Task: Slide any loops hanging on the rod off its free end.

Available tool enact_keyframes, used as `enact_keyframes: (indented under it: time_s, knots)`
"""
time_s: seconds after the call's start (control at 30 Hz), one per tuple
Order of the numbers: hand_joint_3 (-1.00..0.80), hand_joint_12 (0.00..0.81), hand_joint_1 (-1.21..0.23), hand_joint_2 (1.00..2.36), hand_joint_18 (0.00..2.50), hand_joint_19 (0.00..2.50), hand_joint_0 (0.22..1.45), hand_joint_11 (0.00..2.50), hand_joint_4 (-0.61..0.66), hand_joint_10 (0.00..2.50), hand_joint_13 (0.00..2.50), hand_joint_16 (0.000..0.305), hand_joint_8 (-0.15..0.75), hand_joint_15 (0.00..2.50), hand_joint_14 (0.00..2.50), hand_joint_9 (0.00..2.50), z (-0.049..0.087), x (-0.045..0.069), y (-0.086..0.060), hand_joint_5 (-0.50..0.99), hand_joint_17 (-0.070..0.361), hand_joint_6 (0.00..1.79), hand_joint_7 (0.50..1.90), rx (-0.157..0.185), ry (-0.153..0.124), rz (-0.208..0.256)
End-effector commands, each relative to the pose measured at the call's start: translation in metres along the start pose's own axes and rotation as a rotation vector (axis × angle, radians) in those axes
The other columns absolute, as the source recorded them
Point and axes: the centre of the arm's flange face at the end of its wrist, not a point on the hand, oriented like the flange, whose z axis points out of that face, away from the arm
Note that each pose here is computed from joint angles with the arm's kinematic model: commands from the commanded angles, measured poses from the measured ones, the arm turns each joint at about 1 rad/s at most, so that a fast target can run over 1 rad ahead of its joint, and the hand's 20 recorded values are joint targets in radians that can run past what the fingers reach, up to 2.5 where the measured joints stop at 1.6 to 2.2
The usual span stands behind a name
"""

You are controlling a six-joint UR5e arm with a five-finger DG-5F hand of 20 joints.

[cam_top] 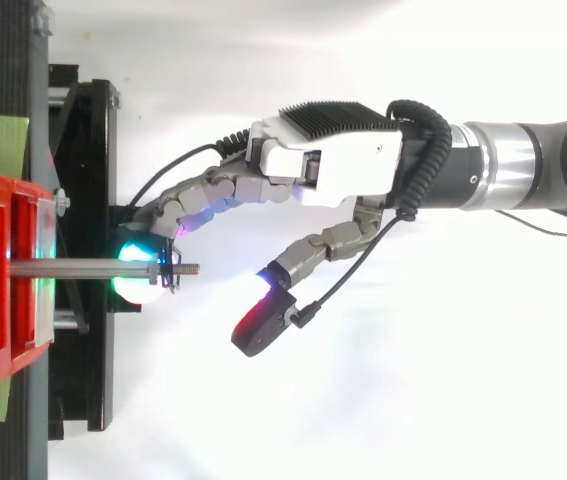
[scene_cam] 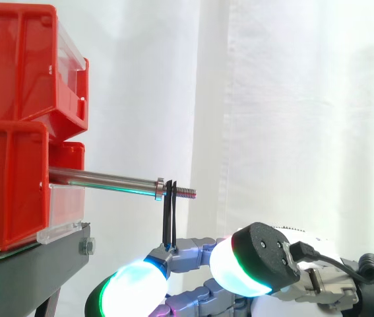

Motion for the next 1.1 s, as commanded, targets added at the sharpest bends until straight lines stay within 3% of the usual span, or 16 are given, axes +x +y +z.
enact_keyframes:
  time_s: [0.0, 0.4, 0.83, 1.0, 1.07]
  knots:
    - [-0.5, 0.318, -0.53, 1.0, 0.62, 0.39, 0.57, 0.03, 0.23, 0.0, 0.56, 0.043, 0.252, 0.12, 0.0, 0.64, 0.001, -0.002, 0.0, -0.16, 0.097, 0.5, 0.81, 0.0, -0.004, -0.002]
    - [-0.5, 0.321, -0.54, 1.0, 0.62, 0.39, 0.57, 0.03, 0.22, 0.0, 0.56, 0.043, 0.252, 0.12, 0.0, 0.63, 0.011, -0.006, 0.007, -0.17, 0.098, 0.5, 0.79, -0.022, -0.023, -0.019]
    - [-0.5, 0.319, -0.54, 1.0, 0.62, 0.39, 0.58, 0.01, 0.22, 0.0, 0.56, 0.043, 0.253, 0.11, 0.0, 0.64, 0.011, -0.009, 0.007, -0.16, 0.097, 0.5, 0.8, -0.027, -0.028, -0.018]
    - [-0.42, 0.313, -0.55, 1.01, 0.63, 0.39, 0.61, 0.03, 0.22, 0.0, 0.56, 0.042, 0.25, 0.12, 0.0, 0.65, 0.011, -0.01, 0.007, -0.16, 0.095, 0.5, 0.81, -0.029, -0.025, -0.017]
    - [-0.43, 0.314, -0.55, 1.01, 0.63, 0.39, 0.61, 0.03, 0.23, 0.0, 0.56, 0.042, 0.249, 0.12, 0.0, 0.65, 0.012, -0.014, 0.008, -0.16, 0.095, 0.5, 0.81, -0.032, -0.03, -0.019]
